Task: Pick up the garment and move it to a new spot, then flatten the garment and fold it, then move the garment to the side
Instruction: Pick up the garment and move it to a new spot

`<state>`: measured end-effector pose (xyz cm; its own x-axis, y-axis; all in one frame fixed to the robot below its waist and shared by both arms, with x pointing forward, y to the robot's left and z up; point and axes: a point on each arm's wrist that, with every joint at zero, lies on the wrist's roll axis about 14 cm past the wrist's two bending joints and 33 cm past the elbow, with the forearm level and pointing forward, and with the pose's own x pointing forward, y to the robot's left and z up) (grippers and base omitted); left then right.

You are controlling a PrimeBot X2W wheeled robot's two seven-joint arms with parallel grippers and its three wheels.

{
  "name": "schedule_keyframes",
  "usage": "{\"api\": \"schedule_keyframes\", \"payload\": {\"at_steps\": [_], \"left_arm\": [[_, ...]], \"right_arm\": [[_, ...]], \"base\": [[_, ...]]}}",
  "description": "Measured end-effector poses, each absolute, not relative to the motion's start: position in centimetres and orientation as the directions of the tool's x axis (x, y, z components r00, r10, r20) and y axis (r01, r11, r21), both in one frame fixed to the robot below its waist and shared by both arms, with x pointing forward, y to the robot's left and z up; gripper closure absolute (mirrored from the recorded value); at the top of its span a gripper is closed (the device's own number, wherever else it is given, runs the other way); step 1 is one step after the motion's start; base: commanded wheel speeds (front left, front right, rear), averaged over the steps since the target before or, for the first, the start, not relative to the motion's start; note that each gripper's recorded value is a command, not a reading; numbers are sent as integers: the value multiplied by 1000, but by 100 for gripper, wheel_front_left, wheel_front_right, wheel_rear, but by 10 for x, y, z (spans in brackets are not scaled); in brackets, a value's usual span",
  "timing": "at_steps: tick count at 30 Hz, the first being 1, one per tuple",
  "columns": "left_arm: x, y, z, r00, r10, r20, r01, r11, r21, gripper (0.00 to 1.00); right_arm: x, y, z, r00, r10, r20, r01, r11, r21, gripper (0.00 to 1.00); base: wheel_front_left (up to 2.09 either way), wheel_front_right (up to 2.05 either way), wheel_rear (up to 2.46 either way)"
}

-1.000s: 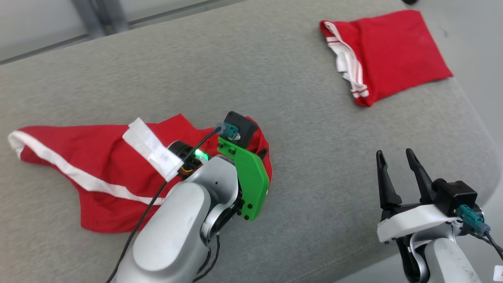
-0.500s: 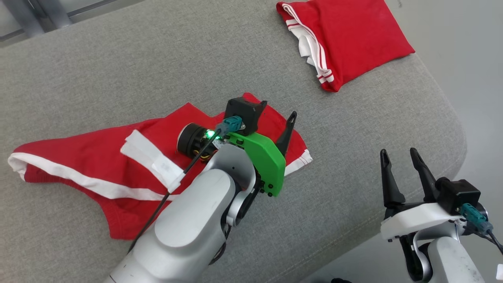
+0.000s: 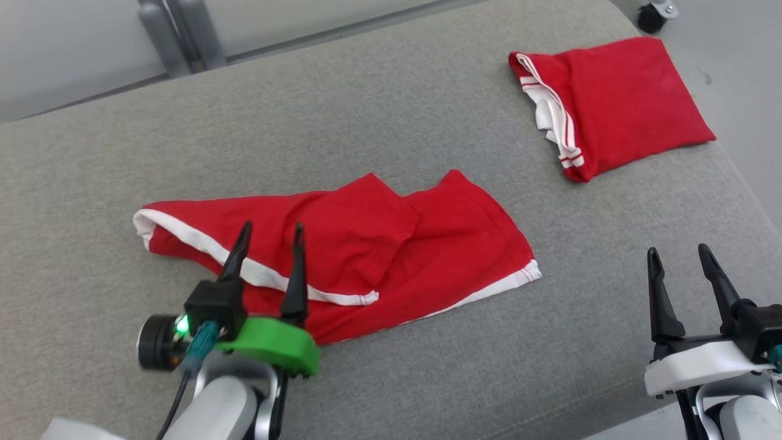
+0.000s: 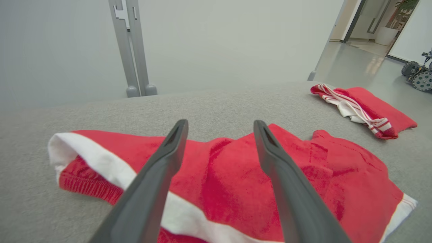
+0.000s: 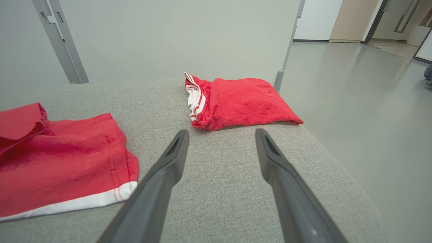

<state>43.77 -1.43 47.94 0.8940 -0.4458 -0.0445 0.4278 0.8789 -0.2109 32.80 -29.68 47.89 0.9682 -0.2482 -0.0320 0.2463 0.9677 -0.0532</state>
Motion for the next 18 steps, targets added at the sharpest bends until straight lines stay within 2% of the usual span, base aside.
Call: {"api": "schedule_keyframes", "payload": {"at_steps": [6,12,18], "left_arm": [[385,68,448,956,-245,-160,215,959,-184,0],[335,113,446,979,-127,-161,100,981,-164,0],[315,138,453,991,-66,-117,46,986,-161,0]], "right_arm": [[328,-283,490,982,-187,9,187,980,-63,0],[328,-267,495,990,-135,31,136,989,-62,0],[334,-247,498,996,-74,44,77,996,-55,0]], "base": [[0,0,0],[0,0,0],[0,0,0]]}}
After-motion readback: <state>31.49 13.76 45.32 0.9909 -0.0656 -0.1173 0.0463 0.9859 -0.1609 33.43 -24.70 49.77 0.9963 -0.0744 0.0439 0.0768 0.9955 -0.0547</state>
